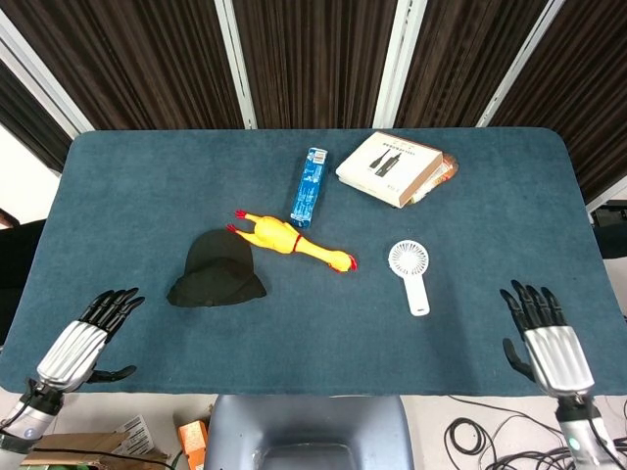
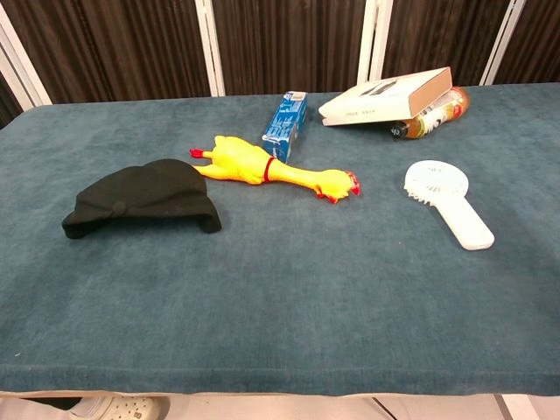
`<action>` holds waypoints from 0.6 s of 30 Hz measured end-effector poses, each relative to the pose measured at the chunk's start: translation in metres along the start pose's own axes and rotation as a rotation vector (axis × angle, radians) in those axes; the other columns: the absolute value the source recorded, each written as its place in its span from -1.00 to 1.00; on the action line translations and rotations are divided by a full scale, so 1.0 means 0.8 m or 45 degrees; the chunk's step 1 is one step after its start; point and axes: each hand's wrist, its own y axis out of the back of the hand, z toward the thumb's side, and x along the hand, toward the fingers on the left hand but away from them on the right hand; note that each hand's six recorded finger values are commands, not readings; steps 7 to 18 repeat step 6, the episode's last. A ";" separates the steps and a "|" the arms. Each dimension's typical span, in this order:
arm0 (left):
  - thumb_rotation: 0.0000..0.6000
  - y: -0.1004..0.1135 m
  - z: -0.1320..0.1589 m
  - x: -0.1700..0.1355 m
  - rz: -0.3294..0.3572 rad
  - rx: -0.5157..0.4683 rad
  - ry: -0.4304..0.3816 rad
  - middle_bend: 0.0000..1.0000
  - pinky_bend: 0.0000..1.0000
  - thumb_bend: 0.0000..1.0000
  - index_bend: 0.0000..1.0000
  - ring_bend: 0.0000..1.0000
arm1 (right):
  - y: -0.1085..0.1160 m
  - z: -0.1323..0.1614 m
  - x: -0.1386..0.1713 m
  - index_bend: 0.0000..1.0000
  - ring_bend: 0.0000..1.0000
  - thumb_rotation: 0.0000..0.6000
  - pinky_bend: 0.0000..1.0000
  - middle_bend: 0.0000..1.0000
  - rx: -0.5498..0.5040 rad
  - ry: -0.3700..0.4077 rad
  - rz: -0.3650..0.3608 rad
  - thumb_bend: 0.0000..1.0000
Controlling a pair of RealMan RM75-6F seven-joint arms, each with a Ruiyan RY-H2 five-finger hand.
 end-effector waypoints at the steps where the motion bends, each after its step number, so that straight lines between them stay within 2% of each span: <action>1: 1.00 0.000 0.000 0.000 0.000 0.001 0.001 -1.00 -0.94 -1.00 -1.00 -1.00 | 0.001 -0.001 0.004 -1.00 -1.00 1.00 -0.91 -1.00 -0.002 0.001 -0.004 -0.19; 6: 1.00 0.002 0.000 0.000 0.015 0.001 0.001 -1.00 -0.94 -1.00 -1.00 -1.00 | -0.005 -0.004 0.006 -1.00 -1.00 1.00 -0.91 -1.00 0.010 -0.006 0.034 -0.19; 18: 1.00 0.002 0.000 0.000 0.015 0.001 0.001 -1.00 -0.94 -1.00 -1.00 -1.00 | -0.005 -0.004 0.006 -1.00 -1.00 1.00 -0.91 -1.00 0.010 -0.006 0.034 -0.19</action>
